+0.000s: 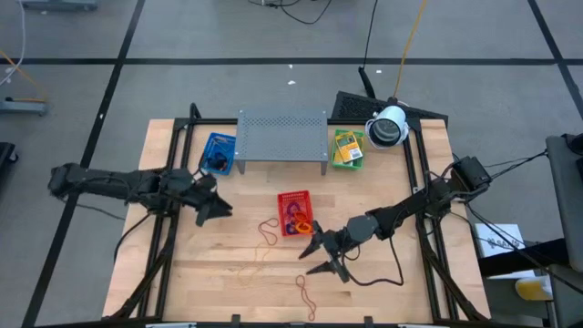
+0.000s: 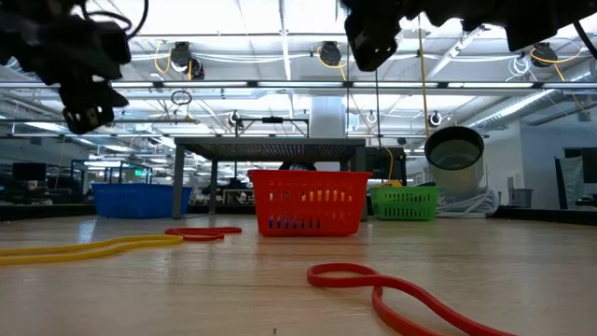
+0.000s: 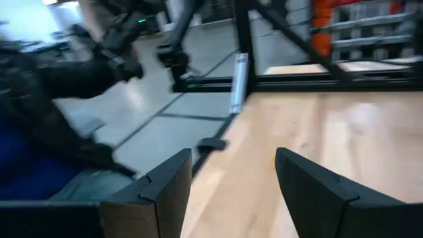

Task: Pick & Place Office Desk Supplies
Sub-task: Put the bottom red rubber band into the blue basket

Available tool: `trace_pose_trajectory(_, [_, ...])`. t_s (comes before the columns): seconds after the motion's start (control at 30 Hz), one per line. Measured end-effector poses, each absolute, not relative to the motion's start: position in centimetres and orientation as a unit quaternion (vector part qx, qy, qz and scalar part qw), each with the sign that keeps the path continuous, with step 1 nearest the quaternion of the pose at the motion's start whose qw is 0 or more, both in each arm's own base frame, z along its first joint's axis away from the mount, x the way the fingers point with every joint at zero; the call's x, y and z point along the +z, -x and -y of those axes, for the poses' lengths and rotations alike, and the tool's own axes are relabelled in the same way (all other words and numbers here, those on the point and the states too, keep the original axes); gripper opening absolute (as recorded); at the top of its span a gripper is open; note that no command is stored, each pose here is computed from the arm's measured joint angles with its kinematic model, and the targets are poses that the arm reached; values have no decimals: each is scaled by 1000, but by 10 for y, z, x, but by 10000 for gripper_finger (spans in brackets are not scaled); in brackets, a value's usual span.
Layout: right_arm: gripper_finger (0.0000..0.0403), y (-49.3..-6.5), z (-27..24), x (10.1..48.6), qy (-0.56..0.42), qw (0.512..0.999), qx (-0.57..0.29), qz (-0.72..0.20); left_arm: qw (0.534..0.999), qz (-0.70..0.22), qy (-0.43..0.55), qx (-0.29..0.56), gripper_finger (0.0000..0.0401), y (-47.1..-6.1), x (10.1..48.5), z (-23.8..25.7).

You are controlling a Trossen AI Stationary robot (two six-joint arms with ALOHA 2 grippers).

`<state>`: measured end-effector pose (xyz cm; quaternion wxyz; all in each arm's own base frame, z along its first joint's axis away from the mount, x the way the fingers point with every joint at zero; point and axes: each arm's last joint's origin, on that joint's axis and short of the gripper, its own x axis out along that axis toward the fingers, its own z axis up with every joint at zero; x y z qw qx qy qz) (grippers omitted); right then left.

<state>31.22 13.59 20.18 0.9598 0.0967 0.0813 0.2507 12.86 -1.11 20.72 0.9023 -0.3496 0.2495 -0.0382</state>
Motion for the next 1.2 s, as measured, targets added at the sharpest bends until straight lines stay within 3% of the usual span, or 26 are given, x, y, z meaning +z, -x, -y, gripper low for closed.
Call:
trace_pose_trajectory(0.33, [208, -295, -168, 196, -57, 954, 276, -104, 940, -173, 255, -142, 157, -137, 220, 73])
trace_pose_trajectory(0.6, [208, -273, -202, 185, -46, 953, 263, -146, 928, -174, 239, -228, 157, -152, 199, 135])
trace_pose_trajectory(0.87, [208, -264, -229, 160, -57, 958, 239, -146, 940, -152, 242, -185, 156, -169, 169, 159])
trace_pose_trajectory(1.2, [208, -275, -225, 139, -60, 963, 220, -142, 968, -158, 147, -127, 156, -195, 154, 185])
